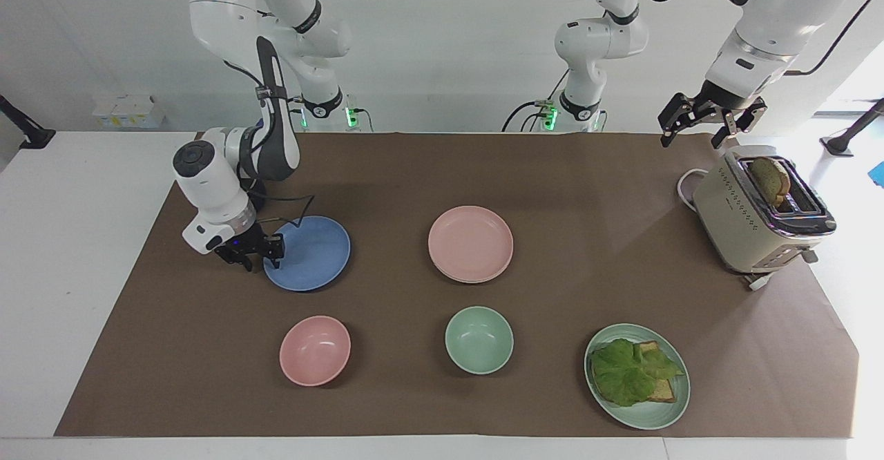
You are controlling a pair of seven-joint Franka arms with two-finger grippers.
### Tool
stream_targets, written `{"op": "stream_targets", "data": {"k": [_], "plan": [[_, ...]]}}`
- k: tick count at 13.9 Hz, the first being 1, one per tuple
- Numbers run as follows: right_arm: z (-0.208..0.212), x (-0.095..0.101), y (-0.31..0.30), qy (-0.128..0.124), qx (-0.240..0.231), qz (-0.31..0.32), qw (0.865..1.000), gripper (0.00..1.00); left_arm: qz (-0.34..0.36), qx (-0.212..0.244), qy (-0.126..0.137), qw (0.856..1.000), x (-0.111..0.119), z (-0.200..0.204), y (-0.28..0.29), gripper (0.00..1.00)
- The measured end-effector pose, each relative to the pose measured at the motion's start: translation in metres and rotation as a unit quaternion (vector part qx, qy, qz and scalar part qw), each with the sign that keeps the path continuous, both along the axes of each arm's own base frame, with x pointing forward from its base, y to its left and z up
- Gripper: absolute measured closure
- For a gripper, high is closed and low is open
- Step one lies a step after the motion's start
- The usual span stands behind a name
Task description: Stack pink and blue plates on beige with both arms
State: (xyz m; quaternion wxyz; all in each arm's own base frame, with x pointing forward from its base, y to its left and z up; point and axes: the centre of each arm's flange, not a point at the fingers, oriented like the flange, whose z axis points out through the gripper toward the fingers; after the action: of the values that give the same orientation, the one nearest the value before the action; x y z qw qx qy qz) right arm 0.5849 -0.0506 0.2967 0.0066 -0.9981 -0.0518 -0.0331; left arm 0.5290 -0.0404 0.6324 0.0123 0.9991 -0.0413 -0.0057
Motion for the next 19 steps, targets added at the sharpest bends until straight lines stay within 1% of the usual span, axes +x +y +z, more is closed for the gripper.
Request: {"op": "stream_targets", "data": {"k": [2,3,4,6,10,11,14,17,19], "plan": [[0.002,0.0,0.001,-0.001,0.006,-0.005,1.0,0.7,0.0,0.0,0.001,1.0,0.0,-0.001,0.0,0.0],[0.002,0.0,0.002,-0.001,0.015,-0.013,1.0,0.82,0.0,0.0,0.001,1.0,0.0,-0.001,0.0,0.0],[0.004,0.0,0.003,0.0,0.026,-0.02,0.999,0.89,0.0,0.0,0.001,1.0,0.0,-0.001,0.0,0.0],[0.008,-0.001,0.005,-0.002,0.036,-0.025,0.999,0.91,0.0,0.0,0.001,1.0,0.0,-0.001,0.0,0.0],[0.016,0.001,0.011,-0.009,0.036,-0.02,0.999,0.92,0.0,0.0,0.001,1.0,0.0,-0.001,0.0,0.0],[0.024,0.002,0.015,-0.012,0.036,-0.016,0.999,0.95,0.0,0.0,0.001,1.0,0.0,-0.001,0.0,0.0],[0.059,0.001,0.033,-0.022,0.043,-0.006,0.999,0.96,0.0,0.0,0.001,1.0,0.0,-0.001,0.0,0.0],[0.093,-0.009,0.053,-0.019,0.062,-0.002,0.998,0.96,0.0,0.0,0.001,1.0,0.0,-0.001,0.0,0.0],[0.101,-0.011,0.074,-0.02,0.066,0.007,0.998,0.96,0.0,0.0,0.001,1.0,0.0,-0.001,0.0,0.0]]}}
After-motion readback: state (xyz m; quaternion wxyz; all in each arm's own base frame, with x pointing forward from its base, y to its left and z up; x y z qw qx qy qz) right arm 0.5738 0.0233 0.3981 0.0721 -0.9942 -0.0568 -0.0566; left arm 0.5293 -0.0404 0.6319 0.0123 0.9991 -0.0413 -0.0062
